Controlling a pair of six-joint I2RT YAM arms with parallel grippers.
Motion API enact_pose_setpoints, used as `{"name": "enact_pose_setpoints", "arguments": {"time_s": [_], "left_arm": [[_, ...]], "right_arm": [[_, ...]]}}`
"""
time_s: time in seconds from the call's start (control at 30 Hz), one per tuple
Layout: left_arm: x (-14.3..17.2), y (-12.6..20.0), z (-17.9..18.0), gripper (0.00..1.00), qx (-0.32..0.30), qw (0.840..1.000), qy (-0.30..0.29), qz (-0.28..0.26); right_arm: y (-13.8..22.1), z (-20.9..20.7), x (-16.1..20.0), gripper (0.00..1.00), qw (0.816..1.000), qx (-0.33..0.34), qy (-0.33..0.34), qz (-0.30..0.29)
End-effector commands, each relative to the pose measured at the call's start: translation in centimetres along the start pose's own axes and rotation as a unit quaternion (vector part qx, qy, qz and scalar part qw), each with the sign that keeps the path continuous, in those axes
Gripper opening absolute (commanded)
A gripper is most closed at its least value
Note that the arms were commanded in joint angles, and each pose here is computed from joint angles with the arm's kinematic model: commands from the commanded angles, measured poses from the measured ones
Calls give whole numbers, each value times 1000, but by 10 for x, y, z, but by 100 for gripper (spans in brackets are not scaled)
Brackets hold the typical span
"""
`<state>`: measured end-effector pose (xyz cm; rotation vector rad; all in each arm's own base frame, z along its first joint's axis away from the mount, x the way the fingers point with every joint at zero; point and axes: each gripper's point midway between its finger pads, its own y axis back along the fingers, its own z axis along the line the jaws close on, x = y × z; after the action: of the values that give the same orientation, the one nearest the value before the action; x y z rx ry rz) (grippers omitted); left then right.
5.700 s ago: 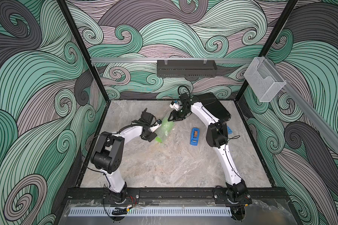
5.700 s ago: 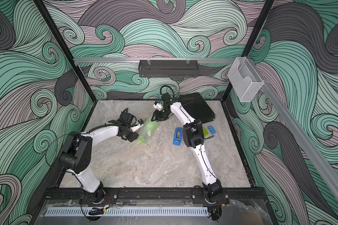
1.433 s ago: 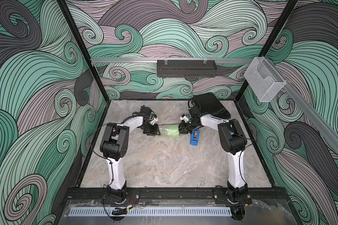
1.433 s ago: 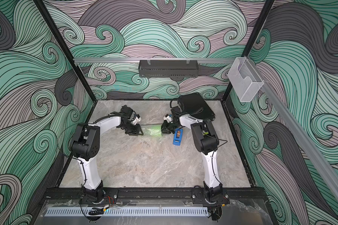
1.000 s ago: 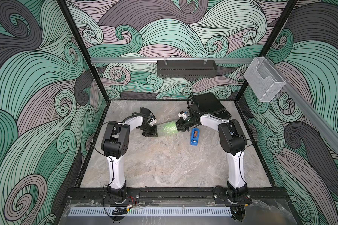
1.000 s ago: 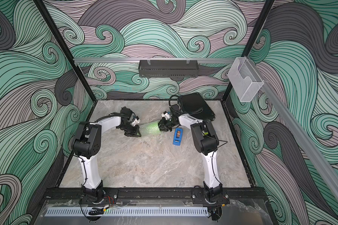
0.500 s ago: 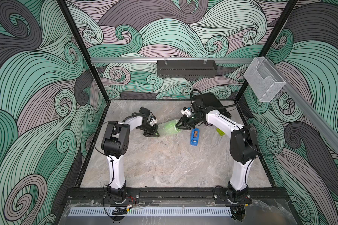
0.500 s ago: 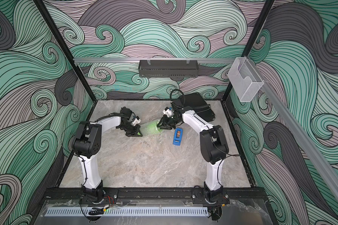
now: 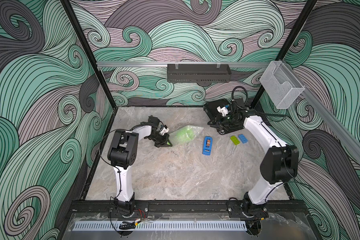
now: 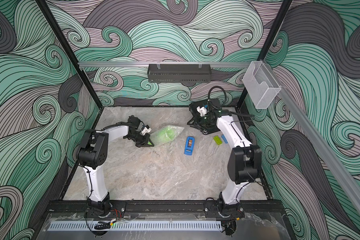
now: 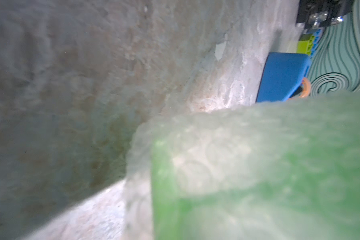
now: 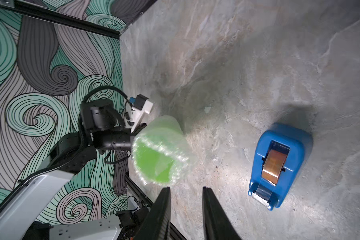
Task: Wrap wine glasses in bubble wrap
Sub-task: Wrap the wine glass in bubble wrap.
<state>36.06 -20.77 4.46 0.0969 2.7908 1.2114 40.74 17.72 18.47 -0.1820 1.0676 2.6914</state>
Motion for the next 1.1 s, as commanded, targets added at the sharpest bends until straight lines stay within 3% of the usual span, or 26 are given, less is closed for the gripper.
{"name": "enact_pose_setpoints", "arguments": {"time_s": [0.0,0.2,0.47,0.73,1.07], "left_arm": [[-5,14,-30,0,56,998,-18,-18],[-3,11,-29,0,61,998,-14,-12],[0,7,-28,0,59,998,-19,-4],[1,7,-30,0,58,998,-24,-2],[0,10,-36,0,60,997,-37,-1]], "right_arm": [[-34,-6,11,30,999,-25,-25,34],[-54,37,27,30,990,-122,-15,61],[-46,62,29,30,985,-163,16,48],[-46,77,46,34,982,-167,67,65],[-70,70,82,36,978,-90,137,129]]}}
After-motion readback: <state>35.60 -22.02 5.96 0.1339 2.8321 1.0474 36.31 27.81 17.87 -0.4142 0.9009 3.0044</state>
